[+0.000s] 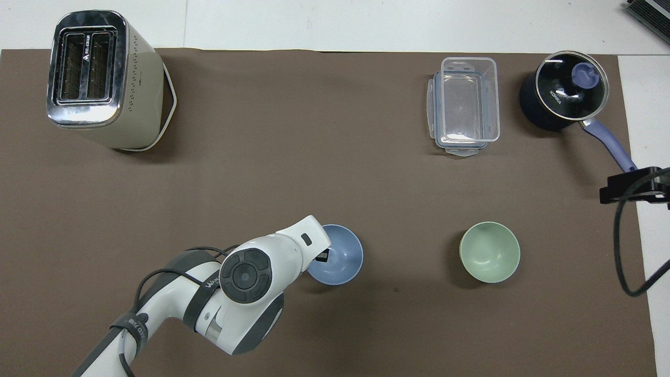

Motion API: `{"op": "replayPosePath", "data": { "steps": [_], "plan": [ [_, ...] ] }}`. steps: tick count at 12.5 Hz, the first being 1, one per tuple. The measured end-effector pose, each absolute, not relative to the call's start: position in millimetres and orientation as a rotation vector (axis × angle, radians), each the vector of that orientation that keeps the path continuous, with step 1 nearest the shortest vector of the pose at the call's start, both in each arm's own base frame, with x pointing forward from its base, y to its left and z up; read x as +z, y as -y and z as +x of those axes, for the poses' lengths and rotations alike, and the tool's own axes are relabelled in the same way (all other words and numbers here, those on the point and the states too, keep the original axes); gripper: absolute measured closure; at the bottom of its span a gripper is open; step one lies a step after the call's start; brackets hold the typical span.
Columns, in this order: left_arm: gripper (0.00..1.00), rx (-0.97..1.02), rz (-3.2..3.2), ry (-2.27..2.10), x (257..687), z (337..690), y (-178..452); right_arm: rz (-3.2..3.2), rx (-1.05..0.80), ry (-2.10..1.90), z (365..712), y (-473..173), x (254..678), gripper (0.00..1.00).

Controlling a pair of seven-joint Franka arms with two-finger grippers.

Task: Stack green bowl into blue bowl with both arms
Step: 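Withdraw the left gripper while the right gripper reaches the green bowl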

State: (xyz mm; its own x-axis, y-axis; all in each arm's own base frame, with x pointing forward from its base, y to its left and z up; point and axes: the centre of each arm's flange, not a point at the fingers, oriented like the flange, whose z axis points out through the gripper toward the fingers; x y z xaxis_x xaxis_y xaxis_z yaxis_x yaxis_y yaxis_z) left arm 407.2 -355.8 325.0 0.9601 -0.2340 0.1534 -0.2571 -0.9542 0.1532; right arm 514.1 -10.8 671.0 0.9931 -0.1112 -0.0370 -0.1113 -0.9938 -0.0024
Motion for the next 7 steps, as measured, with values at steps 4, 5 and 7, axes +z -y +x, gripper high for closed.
{"op": "replayPosePath", "data": {
  "steps": [4,5,7],
  "plan": [
    [0.36,0.118,2.994,0.236,350,450,318,-3.132,0.063,-0.176,512,11,669,0.00],
    [0.20,0.063,3.017,0.170,369,471,296,-3.132,0.064,-0.177,512,11,669,0.00],
    [0.00,0.020,3.033,0.066,404,506,255,-3.132,0.071,-0.177,512,11,667,0.00]
  ]
}}
